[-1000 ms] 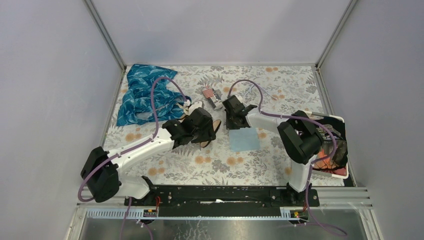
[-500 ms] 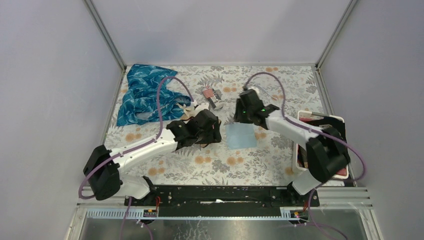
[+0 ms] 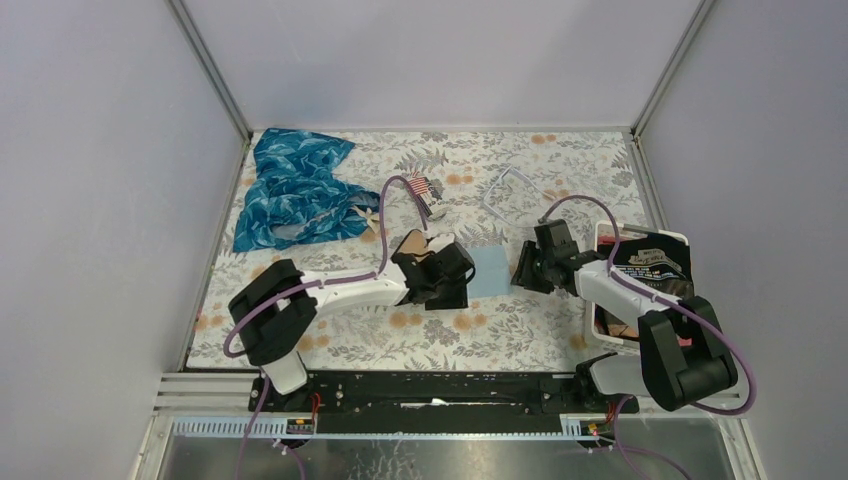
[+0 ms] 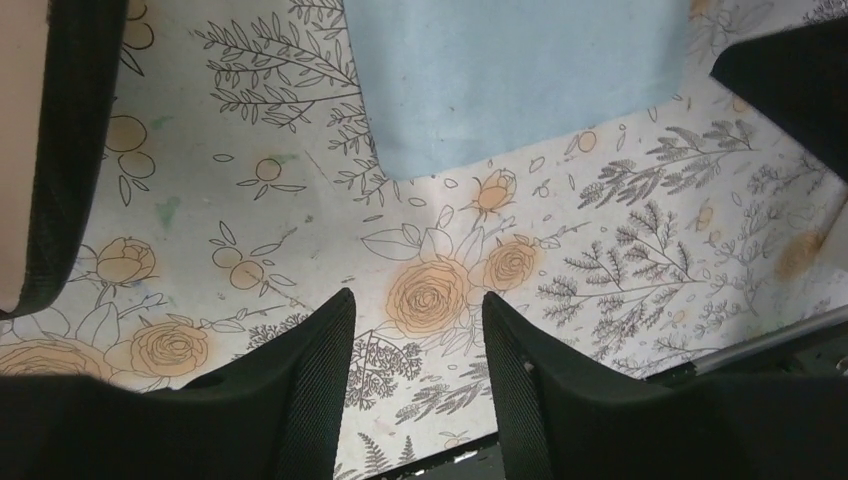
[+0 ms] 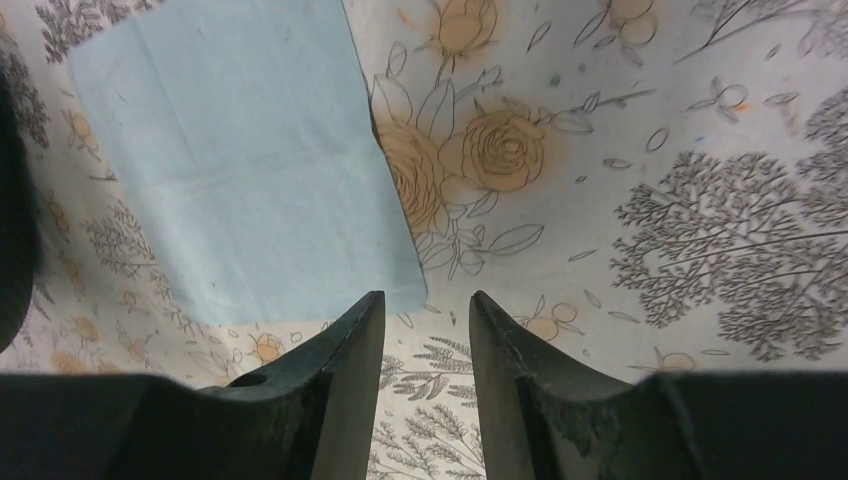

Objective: Organize the sunglasses
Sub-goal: Fold the glasses cleaning cloth at the center of the board.

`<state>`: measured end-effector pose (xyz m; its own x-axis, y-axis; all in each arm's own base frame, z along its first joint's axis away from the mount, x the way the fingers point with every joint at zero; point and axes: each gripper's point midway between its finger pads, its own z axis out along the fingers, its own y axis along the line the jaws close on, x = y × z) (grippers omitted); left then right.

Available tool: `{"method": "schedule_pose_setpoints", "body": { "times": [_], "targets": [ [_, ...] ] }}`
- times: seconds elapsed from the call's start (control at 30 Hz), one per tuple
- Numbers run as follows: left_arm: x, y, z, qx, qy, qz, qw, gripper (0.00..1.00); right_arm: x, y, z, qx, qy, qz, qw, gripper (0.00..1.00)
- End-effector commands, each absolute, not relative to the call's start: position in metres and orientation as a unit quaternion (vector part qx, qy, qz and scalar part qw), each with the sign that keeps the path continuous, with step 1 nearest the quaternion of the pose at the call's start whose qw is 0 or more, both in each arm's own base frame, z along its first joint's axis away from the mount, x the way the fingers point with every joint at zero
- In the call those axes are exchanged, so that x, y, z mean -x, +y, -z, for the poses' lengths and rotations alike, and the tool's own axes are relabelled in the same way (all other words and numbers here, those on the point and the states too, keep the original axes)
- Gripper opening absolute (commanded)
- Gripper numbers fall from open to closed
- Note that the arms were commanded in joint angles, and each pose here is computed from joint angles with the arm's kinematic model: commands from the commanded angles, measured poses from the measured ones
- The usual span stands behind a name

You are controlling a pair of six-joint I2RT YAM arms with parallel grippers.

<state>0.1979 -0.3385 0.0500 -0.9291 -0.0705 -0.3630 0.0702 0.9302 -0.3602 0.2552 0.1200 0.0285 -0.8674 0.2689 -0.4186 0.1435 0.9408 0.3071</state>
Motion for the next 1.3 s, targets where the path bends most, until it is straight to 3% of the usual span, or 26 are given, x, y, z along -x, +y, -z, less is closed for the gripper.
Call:
{"method": "schedule_pose_setpoints", "body": {
  "times": [0.0, 0.23, 0.57, 0.87, 1.1, 1.27],
  "targets": [
    [-0.210, -0.344, -0.047, 0.049, 0.959, 0.192, 0.203, 0.53, -0.252, 0.137, -0.025, -0.113, 0.951, -0.185, 0.221, 0.43],
    [-0.216, -0.340, -0.022, 0.086, 0.963, 0.167, 0.193, 0.44, -0.251, 0.140, -0.014, -0.114, 0.953, -0.188, 0.209, 0.39],
    [-0.225, -0.340, -0.010, 0.114, 0.960, 0.168, 0.192, 0.35, -0.249, 0.138, -0.012, -0.117, 0.953, -0.184, 0.209, 0.21],
    [-0.229, -0.342, -0.004, 0.121, 0.961, 0.164, 0.187, 0.31, -0.242, 0.139, -0.010, -0.118, 0.953, -0.192, 0.202, 0.10],
    [-0.239, -0.328, -0.002, 0.145, 0.959, 0.152, 0.190, 0.27, -0.241, 0.139, -0.010, -0.119, 0.953, -0.193, 0.202, 0.09],
    [-0.241, -0.331, -0.001, 0.143, 0.959, 0.156, 0.190, 0.27, -0.242, 0.138, -0.009, -0.121, 0.953, -0.189, 0.204, 0.19]
  ]
}}
